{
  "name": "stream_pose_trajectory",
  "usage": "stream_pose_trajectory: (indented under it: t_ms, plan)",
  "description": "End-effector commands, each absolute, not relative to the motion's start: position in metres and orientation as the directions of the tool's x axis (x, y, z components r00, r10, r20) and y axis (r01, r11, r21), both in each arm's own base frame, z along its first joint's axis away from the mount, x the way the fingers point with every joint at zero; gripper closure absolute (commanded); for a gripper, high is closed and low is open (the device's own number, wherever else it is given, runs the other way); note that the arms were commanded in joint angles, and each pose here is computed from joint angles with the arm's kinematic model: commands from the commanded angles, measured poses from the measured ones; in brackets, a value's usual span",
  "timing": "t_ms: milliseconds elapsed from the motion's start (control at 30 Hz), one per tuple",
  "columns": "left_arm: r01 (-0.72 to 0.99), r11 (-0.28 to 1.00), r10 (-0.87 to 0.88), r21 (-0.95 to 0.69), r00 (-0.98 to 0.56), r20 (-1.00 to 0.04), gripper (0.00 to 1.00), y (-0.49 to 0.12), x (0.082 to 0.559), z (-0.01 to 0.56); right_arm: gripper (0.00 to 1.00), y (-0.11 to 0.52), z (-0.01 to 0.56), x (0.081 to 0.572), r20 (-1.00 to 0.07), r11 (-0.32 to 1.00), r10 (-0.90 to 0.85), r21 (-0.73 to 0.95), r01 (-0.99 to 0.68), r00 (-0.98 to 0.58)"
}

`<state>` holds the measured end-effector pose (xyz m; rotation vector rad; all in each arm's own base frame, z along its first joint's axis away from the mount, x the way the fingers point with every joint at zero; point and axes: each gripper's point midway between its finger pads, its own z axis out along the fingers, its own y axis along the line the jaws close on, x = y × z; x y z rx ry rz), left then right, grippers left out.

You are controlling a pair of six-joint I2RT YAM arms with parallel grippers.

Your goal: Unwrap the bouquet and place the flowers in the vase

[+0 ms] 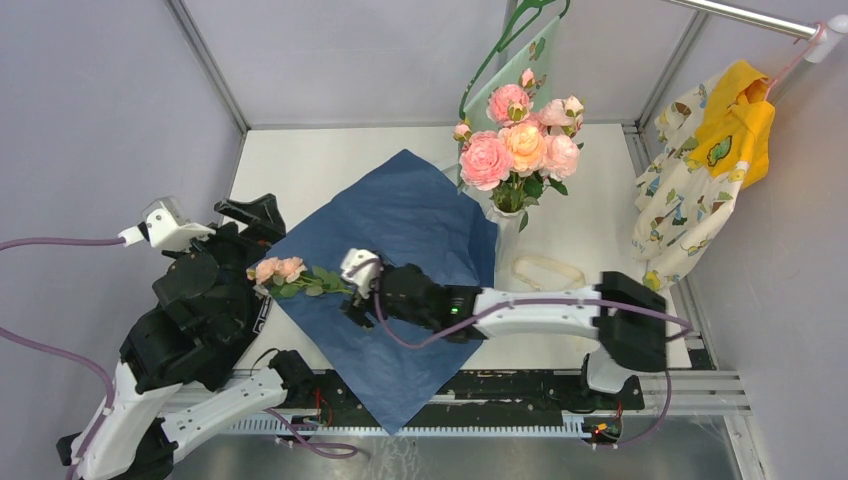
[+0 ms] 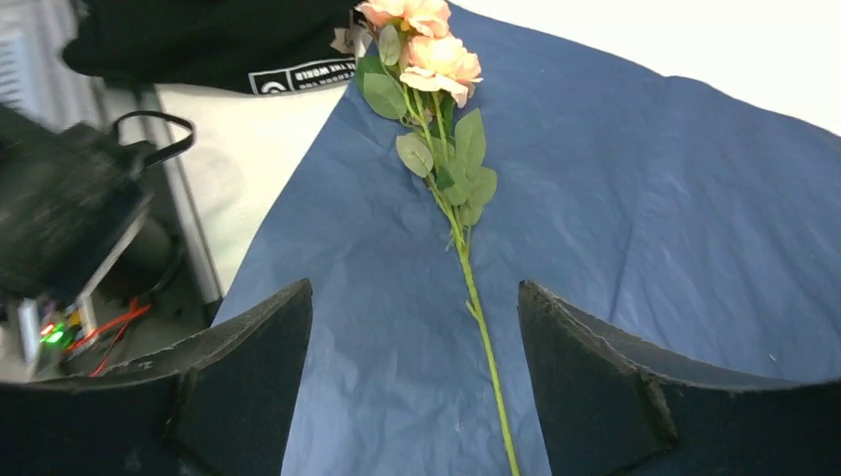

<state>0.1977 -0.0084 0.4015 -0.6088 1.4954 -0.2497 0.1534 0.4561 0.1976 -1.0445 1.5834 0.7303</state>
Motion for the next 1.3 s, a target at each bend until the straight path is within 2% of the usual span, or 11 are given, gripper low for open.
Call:
stream_pose_trajectory:
  t_ms: [0, 233, 567, 733, 1067, 1267]
  plan:
    - [-0.226, 0.798, -0.550, -0.559, 0.108, -0.828, 0.00, -0.001, 0.194, 0.406, 0.20, 0.494, 0.152, 0.171, -0.893, 0.447, -0.440, -0.125, -0.886, -0.095]
    - [-0.225, 0.802, -0.548, -0.554, 0.093, -0.831, 0.00, -0.002, 0.193, 0.400, 0.27, 0.530, 0.096, 0.188, -0.811, 0.432, -0.576, -0.197, -0.880, -0.101]
    - [-0.215, 0.817, -0.536, -0.536, 0.061, -0.842, 0.00, -0.012, 0.197, 0.392, 0.32, 0.543, 0.075, 0.229, -0.786, 0.465, -0.607, -0.229, -0.855, -0.120]
    - [-0.215, 0.817, -0.536, -0.535, 0.062, -0.842, 0.00, -0.012, 0.198, 0.392, 0.38, 0.556, 0.068, 0.247, -0.786, 0.459, -0.602, -0.197, -0.866, -0.140]
    - [-0.211, 0.821, -0.532, -0.531, 0.059, -0.845, 0.00, -0.015, 0.200, 0.391, 0.41, 0.560, 0.042, 0.239, -0.773, 0.419, -0.612, -0.138, -0.897, -0.167]
    - [-0.209, 0.831, -0.520, -0.515, 0.037, -0.853, 0.00, -0.023, 0.205, 0.386, 0.50, 0.561, 0.027, 0.231, -0.761, 0.410, -0.617, -0.097, -0.907, -0.198]
